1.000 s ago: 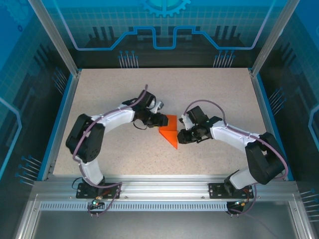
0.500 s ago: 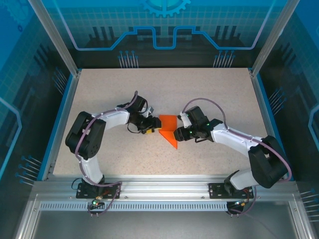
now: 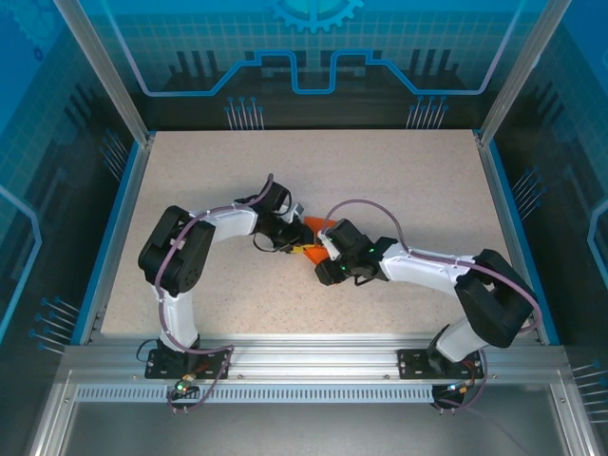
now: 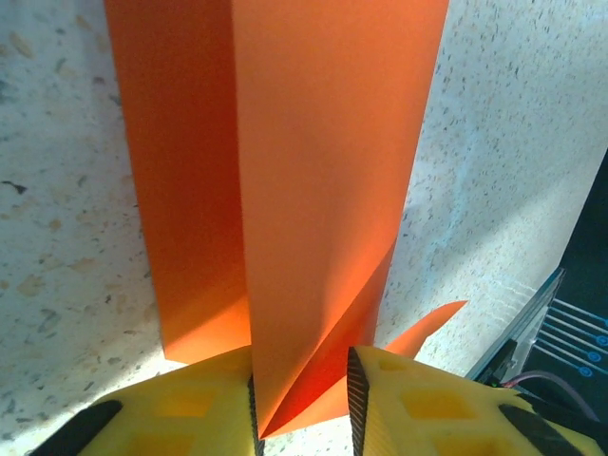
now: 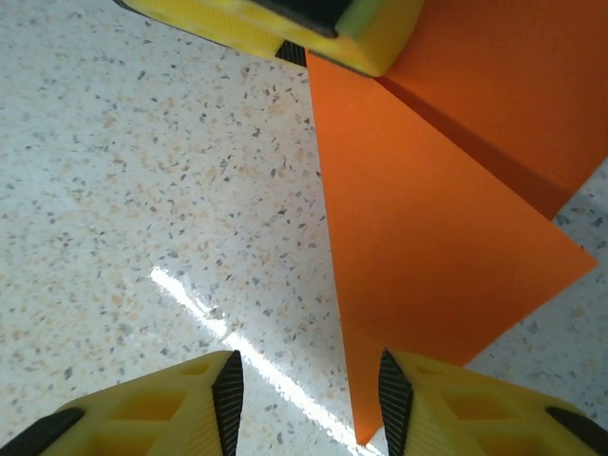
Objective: Fold a paper plane with a square sheet of paper (fold left side to right side)
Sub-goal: Fourth fold the wing at the center of the table.
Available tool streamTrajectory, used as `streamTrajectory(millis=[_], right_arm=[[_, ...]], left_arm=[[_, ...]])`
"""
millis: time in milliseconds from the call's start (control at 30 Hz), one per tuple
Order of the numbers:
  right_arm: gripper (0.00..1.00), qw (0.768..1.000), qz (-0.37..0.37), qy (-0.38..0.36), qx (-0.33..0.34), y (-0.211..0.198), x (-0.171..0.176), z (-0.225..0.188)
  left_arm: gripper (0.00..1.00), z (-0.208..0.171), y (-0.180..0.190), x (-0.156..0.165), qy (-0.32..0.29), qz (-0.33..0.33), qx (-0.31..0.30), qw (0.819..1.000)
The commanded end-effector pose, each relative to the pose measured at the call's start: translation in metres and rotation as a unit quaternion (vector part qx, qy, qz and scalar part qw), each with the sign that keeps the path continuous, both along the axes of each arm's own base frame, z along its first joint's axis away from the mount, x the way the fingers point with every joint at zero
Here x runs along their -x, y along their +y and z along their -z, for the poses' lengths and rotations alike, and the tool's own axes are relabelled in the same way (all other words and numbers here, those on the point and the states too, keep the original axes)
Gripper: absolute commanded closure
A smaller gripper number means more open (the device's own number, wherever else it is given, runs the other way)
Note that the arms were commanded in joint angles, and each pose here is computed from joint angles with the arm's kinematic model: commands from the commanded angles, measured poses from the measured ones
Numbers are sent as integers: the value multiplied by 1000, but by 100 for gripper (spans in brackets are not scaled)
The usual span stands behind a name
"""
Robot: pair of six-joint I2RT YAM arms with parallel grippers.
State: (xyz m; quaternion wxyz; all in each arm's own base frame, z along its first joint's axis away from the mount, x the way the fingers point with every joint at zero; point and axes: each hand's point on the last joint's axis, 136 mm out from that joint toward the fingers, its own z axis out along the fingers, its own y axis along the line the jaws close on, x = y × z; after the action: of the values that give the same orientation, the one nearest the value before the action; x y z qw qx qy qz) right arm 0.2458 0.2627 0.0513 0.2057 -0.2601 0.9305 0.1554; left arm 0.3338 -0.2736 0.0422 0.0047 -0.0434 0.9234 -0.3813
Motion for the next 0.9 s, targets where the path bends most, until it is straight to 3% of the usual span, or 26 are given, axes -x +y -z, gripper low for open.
streamTrajectory(millis=[0,600,867], right_arm=[[57,999,4,-20,33,-1,-8,3],[64,995,23,-36,96,-7,-21,16],[76,994,21,-28,103,-8,-18,22]], left_arm=[[72,-32,-9,-5,-15,3,34,999],[76,-49,-15,-8,7,-14,46,999],[72,-51,-12,-8,1,-16,38,999]])
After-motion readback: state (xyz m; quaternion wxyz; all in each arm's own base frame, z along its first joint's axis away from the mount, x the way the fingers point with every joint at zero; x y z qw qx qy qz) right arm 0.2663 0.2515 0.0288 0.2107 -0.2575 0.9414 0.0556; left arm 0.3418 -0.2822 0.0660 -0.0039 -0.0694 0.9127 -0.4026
